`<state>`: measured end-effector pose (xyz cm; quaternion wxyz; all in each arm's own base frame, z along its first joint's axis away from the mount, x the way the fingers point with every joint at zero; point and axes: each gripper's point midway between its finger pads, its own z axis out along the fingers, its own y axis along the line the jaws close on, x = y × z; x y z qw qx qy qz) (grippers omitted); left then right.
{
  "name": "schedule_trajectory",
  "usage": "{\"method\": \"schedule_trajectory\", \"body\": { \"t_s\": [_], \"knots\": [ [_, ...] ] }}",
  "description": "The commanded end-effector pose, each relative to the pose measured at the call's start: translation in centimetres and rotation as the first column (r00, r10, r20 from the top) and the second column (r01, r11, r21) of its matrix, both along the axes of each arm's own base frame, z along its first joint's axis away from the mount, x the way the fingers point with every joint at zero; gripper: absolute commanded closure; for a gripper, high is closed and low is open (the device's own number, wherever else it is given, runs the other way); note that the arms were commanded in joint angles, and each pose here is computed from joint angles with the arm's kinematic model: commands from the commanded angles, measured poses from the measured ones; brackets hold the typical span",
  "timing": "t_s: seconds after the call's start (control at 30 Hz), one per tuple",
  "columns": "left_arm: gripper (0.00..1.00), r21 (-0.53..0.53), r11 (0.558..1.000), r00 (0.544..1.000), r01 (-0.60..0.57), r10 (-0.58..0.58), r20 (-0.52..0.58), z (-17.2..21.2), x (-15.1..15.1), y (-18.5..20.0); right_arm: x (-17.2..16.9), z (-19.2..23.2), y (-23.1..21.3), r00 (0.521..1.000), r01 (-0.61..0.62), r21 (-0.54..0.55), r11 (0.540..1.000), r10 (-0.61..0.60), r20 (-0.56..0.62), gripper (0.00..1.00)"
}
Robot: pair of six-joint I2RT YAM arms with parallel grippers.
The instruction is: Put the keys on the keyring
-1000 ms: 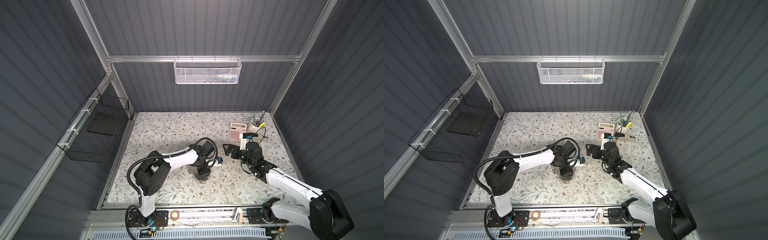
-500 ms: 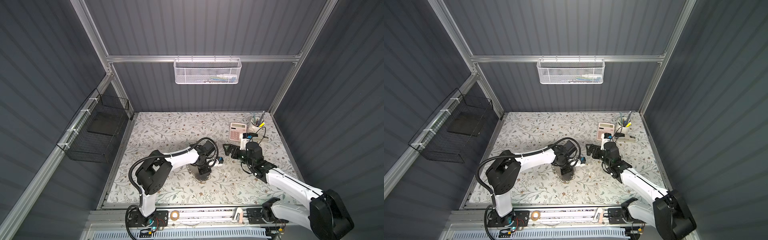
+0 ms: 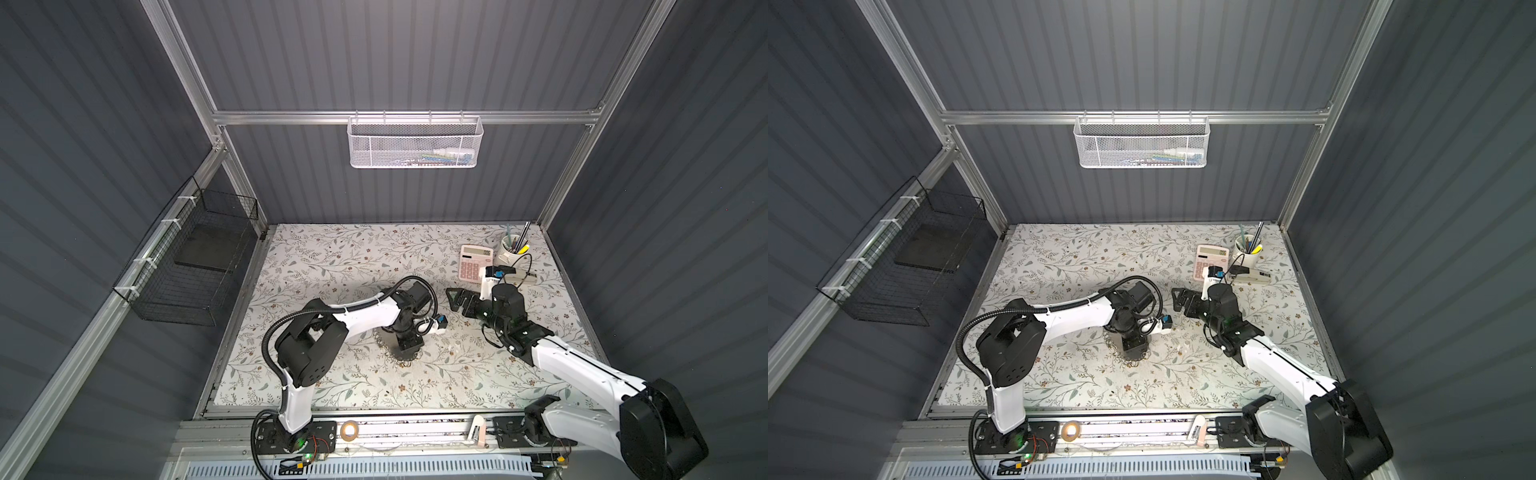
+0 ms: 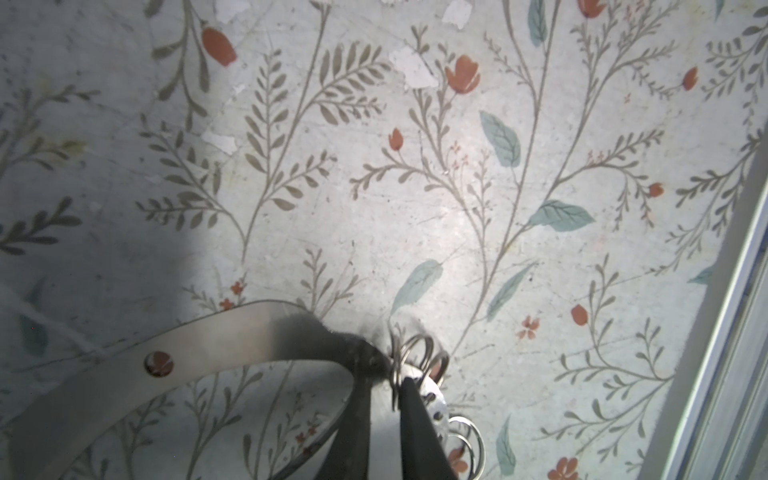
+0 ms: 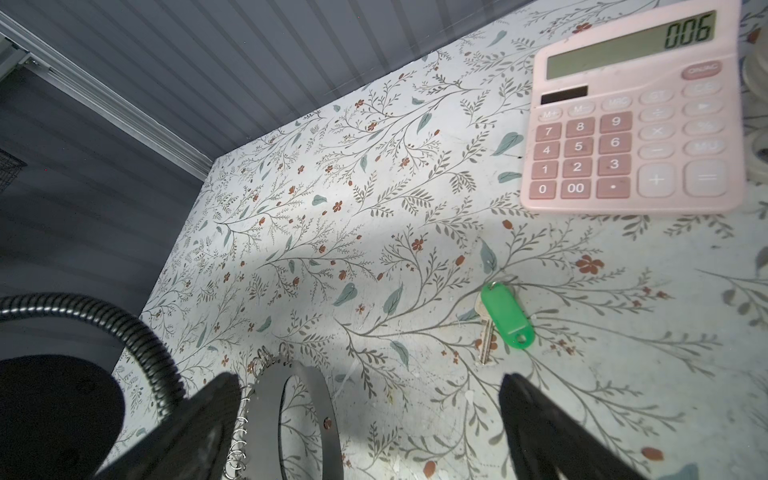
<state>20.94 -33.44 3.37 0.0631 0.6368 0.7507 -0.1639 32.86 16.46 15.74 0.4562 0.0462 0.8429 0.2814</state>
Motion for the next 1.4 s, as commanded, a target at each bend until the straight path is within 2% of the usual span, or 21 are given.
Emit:
{"method": "schedule_trajectory", "body": {
  "t_s": [0.0, 0.07, 0.13, 0.27, 0.43, 0.63, 0.8, 0.9, 0.97, 1.07, 1.17, 1.23, 1.37],
  "knots": [
    [0.90, 0.005, 1.000, 1.000, 0.003, -0.003, -0.031, -0.1, -0.3, 0.0, -0.3, -0.3, -0.2, 1.000, 0.003, -0.007, 1.000, -0.003, -0.008, 0.01],
    [0.93, 0.006, 1.000, 1.000, 0.001, -0.001, -0.027, 0.0, -0.2, 0.0, -0.3, -0.4, -0.2, 1.000, 0.004, -0.008, 1.000, -0.004, -0.010, 0.01],
    [1.00, 0.004, 1.000, 1.000, -0.001, 0.001, -0.020, 0.2, -0.1, 0.0, -0.3, -0.4, -0.2, 1.000, 0.004, -0.008, 1.000, -0.004, -0.009, 0.01],
    [1.00, -0.013, 0.999, 0.999, -0.042, 0.043, 0.014, 1.3, 0.4, 0.1, -0.4, -0.2, -0.2, 1.000, 0.004, -0.006, 1.000, -0.004, -0.006, 0.01],
    [1.00, -0.137, 0.980, 0.980, -0.141, 0.158, 0.121, 5.0, 1.6, -0.1, -0.4, -0.4, -0.3, 1.000, 0.006, -0.011, 1.000, -0.006, -0.010, 0.01],
    [1.00, -0.354, 0.906, 0.934, -0.232, 0.308, 0.179, 10.2, 2.3, -0.3, -0.7, 1.0, -0.6, 0.999, 0.009, 0.012, 1.000, -0.010, 0.033, 0.01],
    [1.00, -0.525, 0.803, 0.878, -0.281, 0.436, 0.196, 14.4, 3.2, -0.3, -0.9, 1.6, -0.3, 0.999, -0.016, 0.030, 0.999, 0.014, 0.049, 0.01],
    [1.00, -0.595, 0.741, 0.853, -0.310, 0.494, 0.171, 16.2, 3.6, -0.3, -1.0, 1.7, -0.4, 0.998, -0.018, 0.033, 0.999, 0.016, 0.059, 0.01],
    [1.00, -0.623, 0.713, 0.853, -0.321, 0.504, 0.137, 16.9, 3.5, -0.7, -1.0, 2.0, -0.5, 0.998, -0.019, 0.034, 0.999, 0.016, 0.065, 0.01],
    [1.00, -0.645, 0.693, 0.873, -0.324, 0.481, 0.078, 17.7, 2.8, -1.5, -1.0, 2.1, -0.6, 0.997, -0.020, 0.028, 0.999, 0.018, 0.074, 0.01],
    [1.00, -0.644, 0.661, 0.862, -0.386, 0.507, 0.004, 18.3, 3.0, -1.8, -0.9, 2.2, -0.8, 0.997, -0.017, 0.023, 1.000, 0.015, 0.079, 0.01],
    [1.00, -0.630, 0.651, 0.858, -0.423, 0.511, -0.049, 18.5, 3.2, -2.0, -0.9, 2.2, -1.0, 0.997, -0.014, 0.016, 1.000, 0.013, 0.081, 0.01],
    [1.00, -0.602, 0.672, 0.877, -0.430, 0.470, -0.102, 18.5, 2.8, -2.5, -0.7, 2.1, -1.4, 0.997, 0.001, 0.002, 1.000, -0.001, 0.083, 0.01]
  ]
}}
